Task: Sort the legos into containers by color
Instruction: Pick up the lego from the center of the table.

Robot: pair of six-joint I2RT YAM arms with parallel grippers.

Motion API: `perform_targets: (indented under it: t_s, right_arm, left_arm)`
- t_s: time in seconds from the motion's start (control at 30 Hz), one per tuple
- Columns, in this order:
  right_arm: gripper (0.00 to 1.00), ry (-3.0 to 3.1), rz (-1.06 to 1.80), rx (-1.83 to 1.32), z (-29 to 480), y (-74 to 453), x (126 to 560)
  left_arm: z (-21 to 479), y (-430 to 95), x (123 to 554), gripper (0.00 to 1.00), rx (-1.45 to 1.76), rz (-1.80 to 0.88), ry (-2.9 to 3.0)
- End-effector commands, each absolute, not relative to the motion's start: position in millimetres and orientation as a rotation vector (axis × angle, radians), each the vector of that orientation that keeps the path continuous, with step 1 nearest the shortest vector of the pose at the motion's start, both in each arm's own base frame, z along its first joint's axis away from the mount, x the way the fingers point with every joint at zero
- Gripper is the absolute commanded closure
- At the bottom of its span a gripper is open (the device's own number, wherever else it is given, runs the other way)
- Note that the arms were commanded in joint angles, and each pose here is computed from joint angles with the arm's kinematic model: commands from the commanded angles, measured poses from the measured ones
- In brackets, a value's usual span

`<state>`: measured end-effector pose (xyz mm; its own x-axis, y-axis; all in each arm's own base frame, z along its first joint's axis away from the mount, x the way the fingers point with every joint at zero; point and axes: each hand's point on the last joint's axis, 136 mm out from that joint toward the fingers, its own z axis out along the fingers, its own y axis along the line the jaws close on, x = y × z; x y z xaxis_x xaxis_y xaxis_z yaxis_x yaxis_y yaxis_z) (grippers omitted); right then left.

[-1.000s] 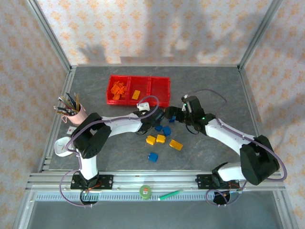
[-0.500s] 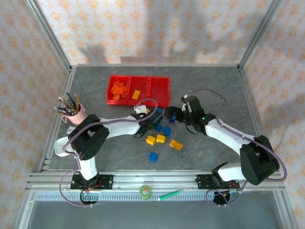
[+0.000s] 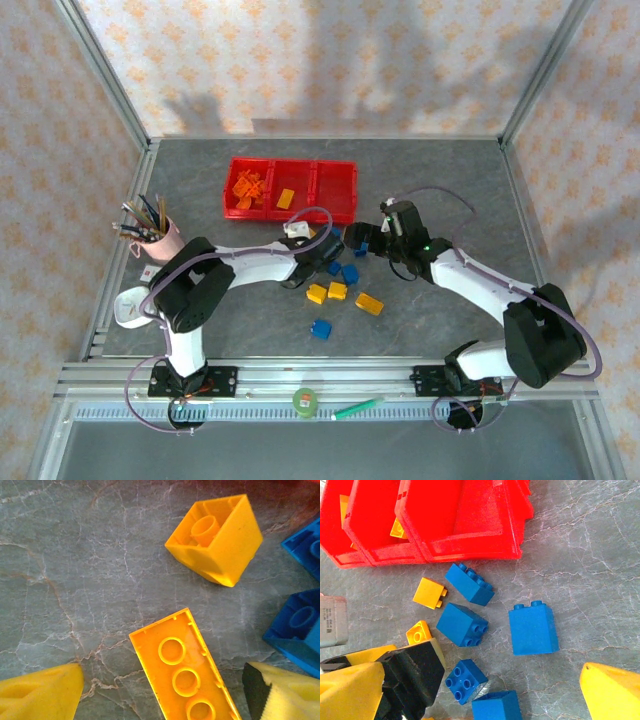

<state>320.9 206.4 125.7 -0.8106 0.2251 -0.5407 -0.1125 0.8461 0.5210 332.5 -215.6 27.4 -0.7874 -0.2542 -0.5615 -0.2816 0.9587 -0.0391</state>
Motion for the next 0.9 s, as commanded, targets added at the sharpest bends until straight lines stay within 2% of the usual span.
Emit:
perform_targets:
  t_s: [0.0, 0.13, 0.23, 0.37, 0.67, 0.87]
  right_arm:
    - [0.0, 2.384, 0.725, 0.094, 129.5, 202.2, 323.2]
    - [0.0, 2.386, 0.73, 0.089, 128.7, 203.0, 322.7]
    - [0.0, 2.386, 0.731, 0.086, 129.5, 203.2, 322.6]
    - [0.0, 2.384, 0.736, 0.086, 129.8, 203.7, 322.5]
    - [0.0, 2.383, 0.734, 0.088, 130.5, 203.4, 323.1]
    - [0.0, 2.383, 0.737, 0.086, 130.7, 204.1, 323.2]
  left_arm:
    - [16.5, -207.8, 334.0, 0.16, -0.379, 0.111, 2.528]
    - [11.0, -198.8, 328.2, 0.23, -0.391, 0.13, 2.536]
    - [11.4, -191.2, 321.7, 0.32, -0.41, 0.11, 2.533]
    - [11.3, -195.3, 321.3, 0.42, -0.394, -0.019, 2.544]
    - [6.2, -213.8, 337.4, 0.51, -0.288, -0.062, 2.579]
    - [2.9, -213.6, 335.3, 0.61, -0.305, -0.064, 2.591]
